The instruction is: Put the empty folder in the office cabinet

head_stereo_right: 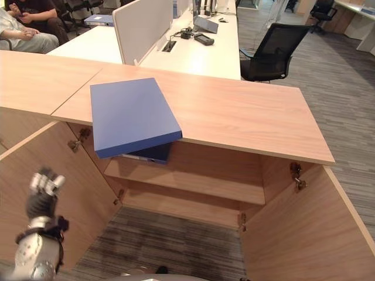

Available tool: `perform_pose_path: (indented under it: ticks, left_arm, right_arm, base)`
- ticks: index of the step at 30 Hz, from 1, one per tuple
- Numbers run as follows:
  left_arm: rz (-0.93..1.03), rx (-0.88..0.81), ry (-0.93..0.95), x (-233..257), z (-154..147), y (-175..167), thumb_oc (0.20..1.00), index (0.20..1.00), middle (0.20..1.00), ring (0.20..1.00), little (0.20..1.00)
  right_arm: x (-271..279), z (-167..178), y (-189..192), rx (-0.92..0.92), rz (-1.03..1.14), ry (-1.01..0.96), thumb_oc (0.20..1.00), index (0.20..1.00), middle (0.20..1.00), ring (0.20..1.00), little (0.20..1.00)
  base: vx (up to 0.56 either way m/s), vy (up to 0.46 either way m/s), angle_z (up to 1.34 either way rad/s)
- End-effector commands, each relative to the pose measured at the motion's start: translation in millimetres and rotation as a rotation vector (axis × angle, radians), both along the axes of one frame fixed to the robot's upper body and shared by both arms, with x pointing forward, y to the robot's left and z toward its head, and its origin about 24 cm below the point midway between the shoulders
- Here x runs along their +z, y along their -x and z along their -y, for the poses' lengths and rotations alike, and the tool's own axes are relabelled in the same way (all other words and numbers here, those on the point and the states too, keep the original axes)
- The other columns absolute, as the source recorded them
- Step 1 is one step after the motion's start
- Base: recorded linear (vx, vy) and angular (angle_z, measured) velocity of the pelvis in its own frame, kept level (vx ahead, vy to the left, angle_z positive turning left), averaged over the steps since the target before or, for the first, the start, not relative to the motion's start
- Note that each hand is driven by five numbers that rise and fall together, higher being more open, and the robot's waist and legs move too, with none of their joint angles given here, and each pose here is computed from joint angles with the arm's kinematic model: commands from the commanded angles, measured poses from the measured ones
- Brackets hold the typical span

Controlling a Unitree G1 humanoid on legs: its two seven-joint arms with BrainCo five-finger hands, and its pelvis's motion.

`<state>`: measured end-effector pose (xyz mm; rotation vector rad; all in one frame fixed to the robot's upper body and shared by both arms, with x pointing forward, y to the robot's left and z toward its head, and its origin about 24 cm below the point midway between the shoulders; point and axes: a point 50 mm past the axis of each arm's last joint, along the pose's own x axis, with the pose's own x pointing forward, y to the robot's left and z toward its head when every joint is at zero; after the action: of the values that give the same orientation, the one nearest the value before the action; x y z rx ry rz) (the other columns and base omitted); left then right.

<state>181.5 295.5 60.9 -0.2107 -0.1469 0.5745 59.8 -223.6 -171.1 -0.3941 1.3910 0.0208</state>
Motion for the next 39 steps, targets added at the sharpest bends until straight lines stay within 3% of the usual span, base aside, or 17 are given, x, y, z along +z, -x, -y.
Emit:
perform_pose_path:
  ticks: [1,9,17,29,39]
  left_arm:
    - [0.09,0.163,-0.208,29.3,-9.9,-1.1,1.0,1.0,1.0,1.0,1.0]
    - [0.114,0.221,-0.377,50.1,-9.3,0.5,1.0,1.0,1.0,1.0,1.0]
    - [0.229,0.087,-0.791,108.1,8.5,-1.4,1.0,1.0,1.0,1.0,1.0]
    - [0.36,-0.119,-1.018,146.7,39.3,-7.9,1.0,1.0,1.0,1.0,1.0]
    - [0.473,-0.342,-1.02,159.9,73.3,-15.6,1.0,1.0,1.0,1.0,1.0]
  right_arm:
    - [0.2,-10.1,-15.4,0.038,0.025,0.001,1.0,1.0,1.0,1.0,1.0]
    - [-0.7,-11.2,-11.3,0.009,0.025,0.009,1.0,1.0,1.0,1.0,1.0]
    - [0.4,-8.7,-15.3,0.033,0.023,0.019,1.0,1.0,1.0,1.0,1.0]
    - [1.9,-8.4,-23.9,0.121,0.015,0.013,1.0,1.0,1.0,1.0,1.0]
    - [2.3,-8.3,-26.2,0.172,0.0,0.014,1.0,1.0,1.0,1.0,1.0]
  base:
    - [0.0,0.0,0.0]
    - [0.0,0.0,0.0]
    - [0.0,0.0,0.0]
    - [0.0,0.0,-0.02]
    - [0.0,0.0,0.0]
